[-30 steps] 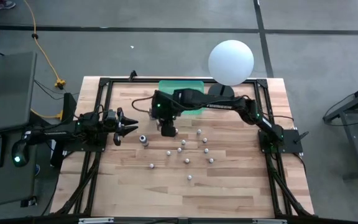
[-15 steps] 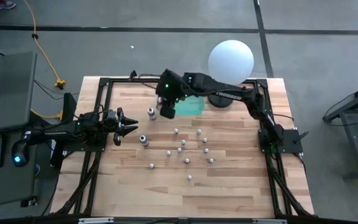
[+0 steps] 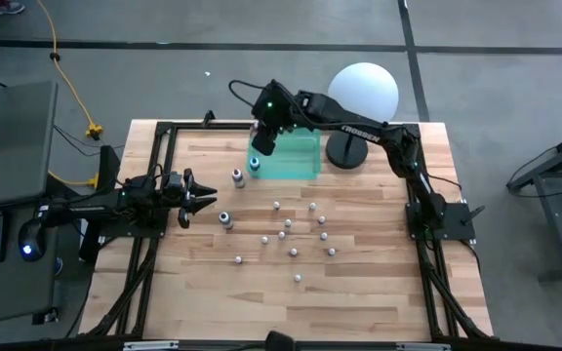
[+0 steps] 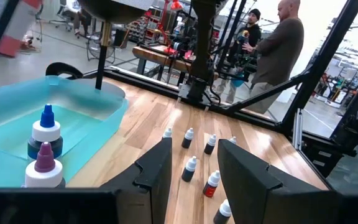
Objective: Pick & Place food coloring
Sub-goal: Put the large red food coloring bottle into the green bin
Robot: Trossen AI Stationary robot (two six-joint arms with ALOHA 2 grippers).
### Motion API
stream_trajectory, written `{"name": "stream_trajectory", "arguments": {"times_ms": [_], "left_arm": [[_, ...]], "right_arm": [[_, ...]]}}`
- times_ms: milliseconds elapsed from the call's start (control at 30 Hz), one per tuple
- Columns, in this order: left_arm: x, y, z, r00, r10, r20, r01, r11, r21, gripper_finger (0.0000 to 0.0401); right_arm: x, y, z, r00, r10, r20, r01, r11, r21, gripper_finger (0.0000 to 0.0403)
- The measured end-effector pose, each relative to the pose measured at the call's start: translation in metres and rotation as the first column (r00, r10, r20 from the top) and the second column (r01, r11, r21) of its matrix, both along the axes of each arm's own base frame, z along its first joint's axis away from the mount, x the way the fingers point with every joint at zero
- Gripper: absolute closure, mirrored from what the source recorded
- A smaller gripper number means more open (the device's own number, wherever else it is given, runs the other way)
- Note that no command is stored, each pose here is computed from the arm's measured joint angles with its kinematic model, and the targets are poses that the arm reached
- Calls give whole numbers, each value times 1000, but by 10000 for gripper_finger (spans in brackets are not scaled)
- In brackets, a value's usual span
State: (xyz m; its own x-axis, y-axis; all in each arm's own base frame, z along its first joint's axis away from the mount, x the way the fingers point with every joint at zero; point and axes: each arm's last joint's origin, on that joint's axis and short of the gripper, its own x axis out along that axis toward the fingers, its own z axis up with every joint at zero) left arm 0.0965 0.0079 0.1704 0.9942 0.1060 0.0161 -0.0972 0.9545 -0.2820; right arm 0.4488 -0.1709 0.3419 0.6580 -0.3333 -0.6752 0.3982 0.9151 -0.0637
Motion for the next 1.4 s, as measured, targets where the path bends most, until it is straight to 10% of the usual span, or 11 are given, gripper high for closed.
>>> {"name": "stream_trajectory", "arguments": {"times_ms": [1400], "left_arm": [[0, 0, 0, 1000, -2, 1, 2, 1000, 0, 272]], "right_arm": [[33, -25, -96, 974, -203, -96, 222, 938, 268, 288]]}}
